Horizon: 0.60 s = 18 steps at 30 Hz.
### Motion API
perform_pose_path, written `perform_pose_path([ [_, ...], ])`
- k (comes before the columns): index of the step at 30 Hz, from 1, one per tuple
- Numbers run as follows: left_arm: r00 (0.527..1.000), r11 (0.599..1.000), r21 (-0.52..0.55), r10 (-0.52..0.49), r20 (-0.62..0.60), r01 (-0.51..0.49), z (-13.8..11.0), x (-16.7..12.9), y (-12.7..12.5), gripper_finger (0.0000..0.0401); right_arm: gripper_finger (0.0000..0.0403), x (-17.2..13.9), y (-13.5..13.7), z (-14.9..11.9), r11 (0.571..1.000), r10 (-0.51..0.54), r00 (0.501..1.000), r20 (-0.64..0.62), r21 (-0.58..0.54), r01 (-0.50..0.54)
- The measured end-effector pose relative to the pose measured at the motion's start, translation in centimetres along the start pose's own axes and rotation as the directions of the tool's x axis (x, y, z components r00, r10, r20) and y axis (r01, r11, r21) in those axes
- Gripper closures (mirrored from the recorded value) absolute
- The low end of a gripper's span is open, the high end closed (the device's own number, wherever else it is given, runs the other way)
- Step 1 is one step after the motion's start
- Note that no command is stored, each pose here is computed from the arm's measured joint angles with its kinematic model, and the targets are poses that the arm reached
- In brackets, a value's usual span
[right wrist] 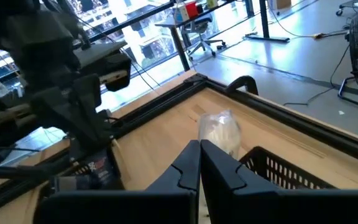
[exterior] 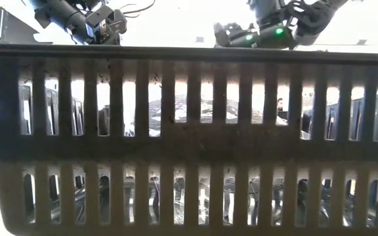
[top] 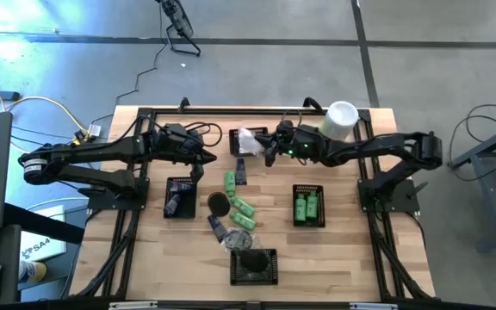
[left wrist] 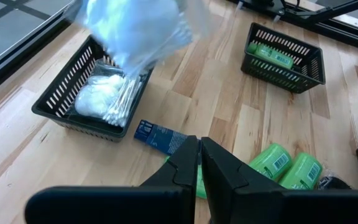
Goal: Pick & Place Travel size toiletries
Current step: Put the bottom pack of cotton buds into the top middle black bin
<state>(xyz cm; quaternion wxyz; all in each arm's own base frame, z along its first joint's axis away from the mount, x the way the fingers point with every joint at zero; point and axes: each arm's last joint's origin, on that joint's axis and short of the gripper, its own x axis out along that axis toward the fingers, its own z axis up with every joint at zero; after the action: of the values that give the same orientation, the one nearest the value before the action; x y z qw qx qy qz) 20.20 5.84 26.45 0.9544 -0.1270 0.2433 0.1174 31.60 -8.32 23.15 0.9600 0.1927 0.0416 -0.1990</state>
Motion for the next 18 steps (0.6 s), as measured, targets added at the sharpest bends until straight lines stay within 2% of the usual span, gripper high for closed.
perform_pose_path([
  [13, 1.0, 1.0, 0.0, 0.0, -0.001, 0.0, 0.0, 0.0, 0.0, 0.0384, 0.04, 3.1, -2.0, -1.6, 0.996, -0.093, 0.992, -0.089, -0.005, 0.093],
  [18, 1.0, 1.0, -0.001, 0.0, -0.001, 0.0, 0.0, 0.0, 0.0, 0.0384, 0.0373, 3.1, -2.1, -1.6, 0.991, -0.133, 0.989, -0.071, -0.031, 0.131],
])
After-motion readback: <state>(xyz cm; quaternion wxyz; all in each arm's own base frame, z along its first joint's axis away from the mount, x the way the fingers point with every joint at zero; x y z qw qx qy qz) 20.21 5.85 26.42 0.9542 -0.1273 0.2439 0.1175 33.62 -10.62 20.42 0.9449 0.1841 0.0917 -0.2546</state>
